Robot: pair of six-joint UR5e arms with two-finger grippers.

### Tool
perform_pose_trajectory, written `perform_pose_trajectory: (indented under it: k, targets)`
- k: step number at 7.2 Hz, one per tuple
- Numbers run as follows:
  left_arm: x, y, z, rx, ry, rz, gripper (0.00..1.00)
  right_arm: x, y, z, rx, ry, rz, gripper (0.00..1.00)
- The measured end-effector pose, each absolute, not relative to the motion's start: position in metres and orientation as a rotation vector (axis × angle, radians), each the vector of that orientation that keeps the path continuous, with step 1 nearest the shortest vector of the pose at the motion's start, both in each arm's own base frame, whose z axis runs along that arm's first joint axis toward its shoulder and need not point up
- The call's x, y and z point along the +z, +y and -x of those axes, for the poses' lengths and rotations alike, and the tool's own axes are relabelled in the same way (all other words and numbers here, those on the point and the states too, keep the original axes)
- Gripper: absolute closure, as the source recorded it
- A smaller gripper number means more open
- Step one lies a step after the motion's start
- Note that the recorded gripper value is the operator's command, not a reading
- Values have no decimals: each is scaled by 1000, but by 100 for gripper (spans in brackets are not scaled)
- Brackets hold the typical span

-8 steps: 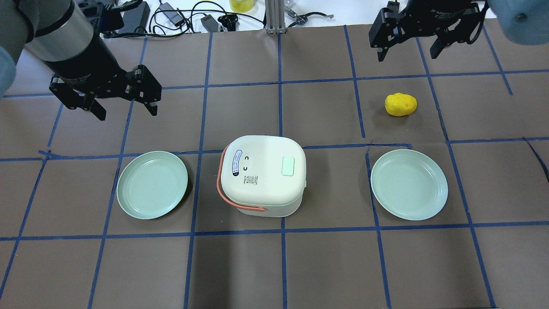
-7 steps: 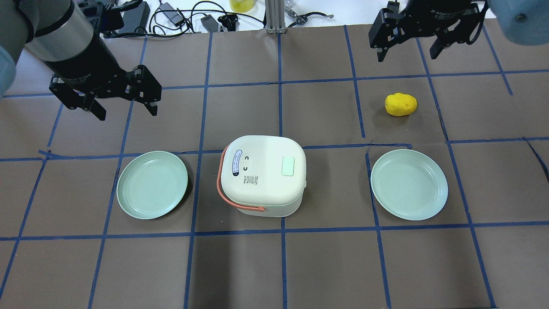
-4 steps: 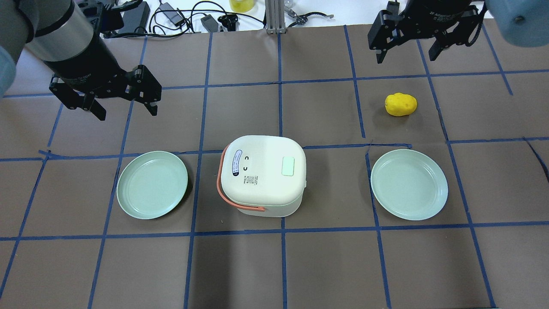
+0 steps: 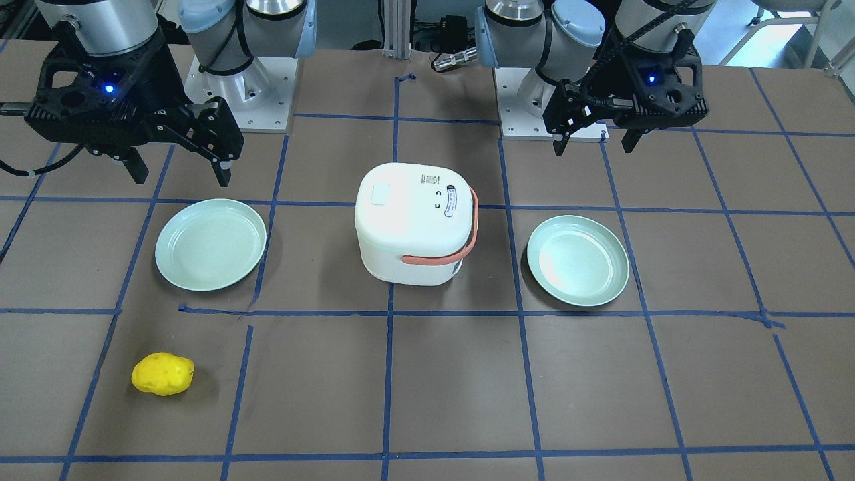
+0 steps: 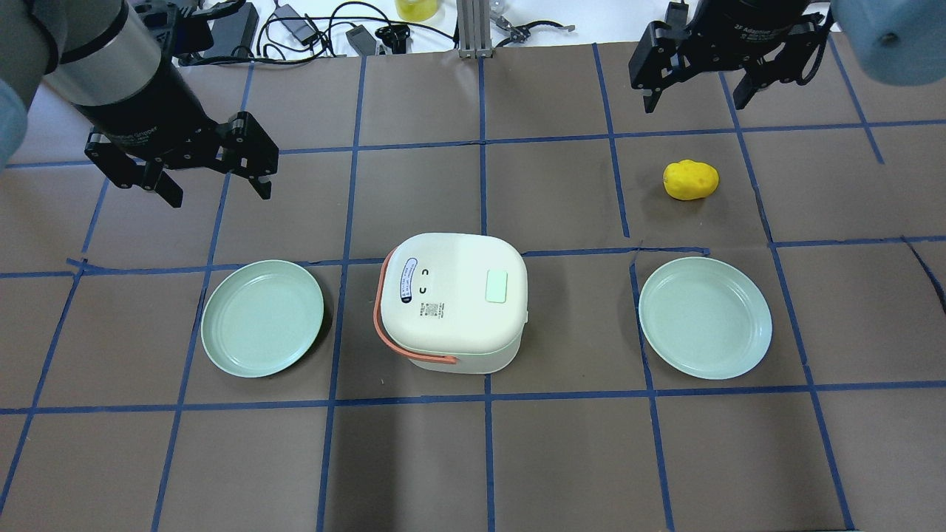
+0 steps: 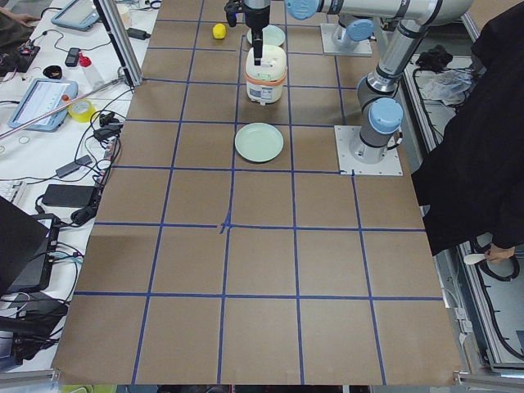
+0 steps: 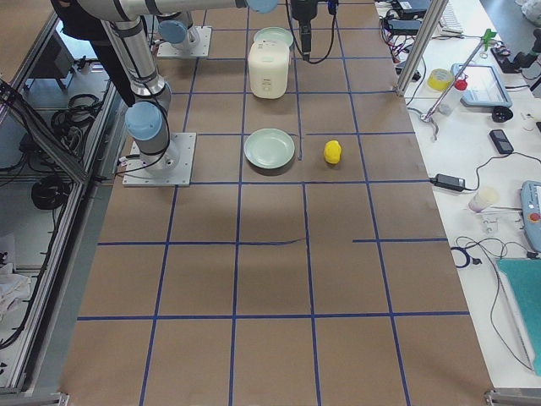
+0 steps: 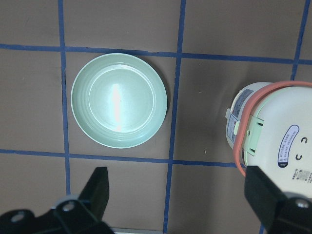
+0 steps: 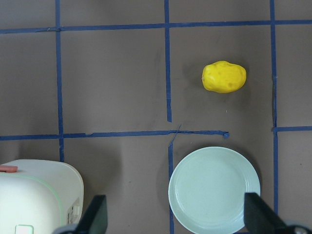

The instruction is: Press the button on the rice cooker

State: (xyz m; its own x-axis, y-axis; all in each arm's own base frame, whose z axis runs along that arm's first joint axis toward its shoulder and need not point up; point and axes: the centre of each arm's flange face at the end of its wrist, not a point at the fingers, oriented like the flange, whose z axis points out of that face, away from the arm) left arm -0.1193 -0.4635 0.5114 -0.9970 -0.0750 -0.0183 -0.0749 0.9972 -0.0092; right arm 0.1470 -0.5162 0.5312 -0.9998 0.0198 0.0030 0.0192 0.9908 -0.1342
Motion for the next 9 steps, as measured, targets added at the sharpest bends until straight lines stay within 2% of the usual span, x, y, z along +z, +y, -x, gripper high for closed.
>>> perform_pose_trajectory:
  k: [1, 2, 3, 6, 9]
  targets:
    - [511, -464, 119, -13, 3121, 117, 0, 530, -516, -149, 207, -3133, 45, 9]
    - [511, -464, 119, -13, 3121, 118, 0, 528, -516, -153, 201, -3136, 71, 30]
    - [511, -464, 119, -13, 3121, 118, 0, 525, -515, -162, 191, -3140, 86, 66]
    - [511, -464, 119, -13, 3121, 116, 0, 487, -500, -230, 102, -3149, 95, 93]
    - [511, -464, 119, -13, 3121, 117, 0, 426, -469, -294, 29, -3145, -1, 94]
